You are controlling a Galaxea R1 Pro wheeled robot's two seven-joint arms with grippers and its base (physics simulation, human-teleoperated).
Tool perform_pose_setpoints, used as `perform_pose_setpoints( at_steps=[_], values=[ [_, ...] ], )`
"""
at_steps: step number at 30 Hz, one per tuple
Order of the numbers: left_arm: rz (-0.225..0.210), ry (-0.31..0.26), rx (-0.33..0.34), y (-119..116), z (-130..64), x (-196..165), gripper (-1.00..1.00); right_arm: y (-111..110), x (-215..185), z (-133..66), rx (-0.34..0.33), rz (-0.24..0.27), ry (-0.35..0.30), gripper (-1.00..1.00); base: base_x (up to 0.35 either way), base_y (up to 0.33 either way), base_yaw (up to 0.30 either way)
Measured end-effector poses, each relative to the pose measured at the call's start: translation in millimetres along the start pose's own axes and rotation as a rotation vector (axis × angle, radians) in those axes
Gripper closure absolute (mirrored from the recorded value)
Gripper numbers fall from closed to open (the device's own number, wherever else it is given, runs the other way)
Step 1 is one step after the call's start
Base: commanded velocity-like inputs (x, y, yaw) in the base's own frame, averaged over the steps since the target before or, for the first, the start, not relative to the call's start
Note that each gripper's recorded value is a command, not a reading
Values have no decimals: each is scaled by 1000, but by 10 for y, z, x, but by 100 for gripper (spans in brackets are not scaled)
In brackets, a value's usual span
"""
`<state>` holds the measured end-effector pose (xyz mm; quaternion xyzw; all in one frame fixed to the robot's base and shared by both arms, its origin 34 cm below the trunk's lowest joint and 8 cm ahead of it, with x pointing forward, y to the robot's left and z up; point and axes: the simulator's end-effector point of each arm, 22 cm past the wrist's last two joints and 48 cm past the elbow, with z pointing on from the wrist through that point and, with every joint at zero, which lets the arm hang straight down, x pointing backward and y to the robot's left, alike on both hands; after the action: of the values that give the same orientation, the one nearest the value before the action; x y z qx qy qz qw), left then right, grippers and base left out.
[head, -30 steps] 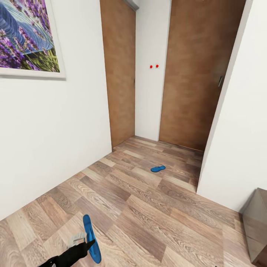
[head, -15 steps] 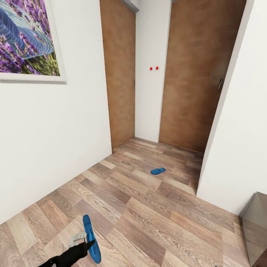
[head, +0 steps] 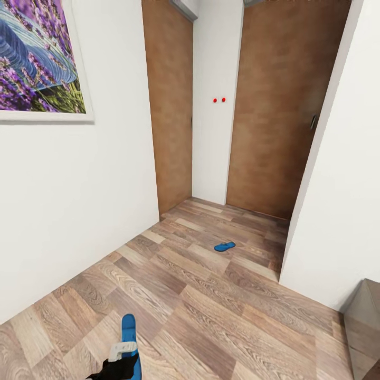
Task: In the bedroom, move the book from the bed onto either nightstand, and place the two sandals side by side next to the bed.
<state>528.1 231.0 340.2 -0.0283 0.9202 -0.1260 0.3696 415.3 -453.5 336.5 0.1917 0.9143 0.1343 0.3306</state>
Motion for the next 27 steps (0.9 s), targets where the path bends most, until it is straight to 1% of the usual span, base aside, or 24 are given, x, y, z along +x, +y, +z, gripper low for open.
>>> perform_pose_setpoints(
  at_steps=[7,14,23,27],
  values=[
    [3,-1,-2,-37,-81,-127,100,56,-103,-92,4,-8,4,-100,0,0,0],
    [-3,-1,0,-55,-79,-121,100,61,-103,-93,2,-5,3,-100,0,0,0],
    [-17,-1,16,-192,-54,-105,100,63,-103,-93,1,-5,3,-100,0,0,4],
    [-19,-1,17,-206,-52,-99,100,65,-106,-95,-2,-5,4,-100,0,0,163]
  ],
)
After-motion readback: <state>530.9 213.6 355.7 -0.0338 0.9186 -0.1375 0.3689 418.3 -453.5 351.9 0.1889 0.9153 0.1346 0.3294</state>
